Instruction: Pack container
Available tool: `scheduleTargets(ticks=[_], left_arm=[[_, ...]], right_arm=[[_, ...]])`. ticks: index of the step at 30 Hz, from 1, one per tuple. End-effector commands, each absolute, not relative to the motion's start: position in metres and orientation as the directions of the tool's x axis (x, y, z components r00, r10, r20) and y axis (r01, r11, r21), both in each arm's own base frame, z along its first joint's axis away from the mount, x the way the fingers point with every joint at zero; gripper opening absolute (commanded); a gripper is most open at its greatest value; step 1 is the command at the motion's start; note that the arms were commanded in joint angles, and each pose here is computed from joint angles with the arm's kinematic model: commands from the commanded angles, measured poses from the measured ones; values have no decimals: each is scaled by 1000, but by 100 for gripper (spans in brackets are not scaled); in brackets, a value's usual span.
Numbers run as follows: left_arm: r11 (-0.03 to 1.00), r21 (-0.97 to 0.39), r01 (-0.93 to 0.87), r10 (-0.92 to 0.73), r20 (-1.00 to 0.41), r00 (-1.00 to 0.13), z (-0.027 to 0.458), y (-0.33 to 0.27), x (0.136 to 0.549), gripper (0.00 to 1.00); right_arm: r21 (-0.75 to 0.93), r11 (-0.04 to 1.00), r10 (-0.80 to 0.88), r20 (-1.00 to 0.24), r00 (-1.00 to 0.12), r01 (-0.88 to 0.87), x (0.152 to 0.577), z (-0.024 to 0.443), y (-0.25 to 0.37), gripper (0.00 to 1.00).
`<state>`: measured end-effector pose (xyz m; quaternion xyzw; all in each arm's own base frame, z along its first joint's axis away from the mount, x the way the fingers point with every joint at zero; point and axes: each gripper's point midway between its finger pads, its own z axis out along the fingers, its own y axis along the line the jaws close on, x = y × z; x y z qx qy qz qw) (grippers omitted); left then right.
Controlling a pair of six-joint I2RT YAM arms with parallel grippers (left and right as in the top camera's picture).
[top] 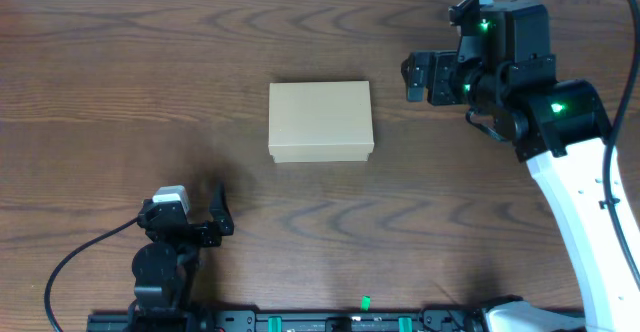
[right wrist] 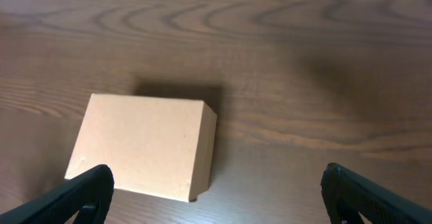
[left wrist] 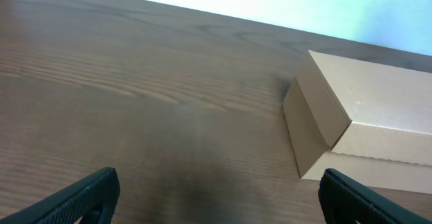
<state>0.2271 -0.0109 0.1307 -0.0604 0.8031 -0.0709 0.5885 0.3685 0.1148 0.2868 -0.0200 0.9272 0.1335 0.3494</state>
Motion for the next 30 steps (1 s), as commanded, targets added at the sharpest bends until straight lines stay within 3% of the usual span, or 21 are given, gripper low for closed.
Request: scheduleTargets(ticks=[1,5,10,13,20,25,30], left_arm=[[983,-179,-38,-182,-933,-311,121,-7,228,95],[983,-179,-38,-182,-933,-311,121,-7,228,95],[983,-179,-38,-182,-933,-310,121,-7,228,95],[983,-179,-38,-182,-933,-310,121,-7,228,95],[983,-179,-38,-182,-933,-310,121,-7,228,95],[983,-179,-38,-182,-933,-311,121,-7,228,95],[983,-179,-38,-182,-933,-311,121,-7,228,95]], right_arm=[[226,966,56,-654,-754,-124,367,289,112,99],[165,984,71,-713,-698,-69,365,308,94,99],[63,997,72,-898,-435,35,348,384,53,99],[98,995,95,-928,-359,9,317,403,48,99],[116,992,98,-948,-303,-42,235,363,31,99],[1,976,-30,-990,-138,-219,172,326,38,99],[-46,966,-62,-997,-52,-255,149,298,41,99]])
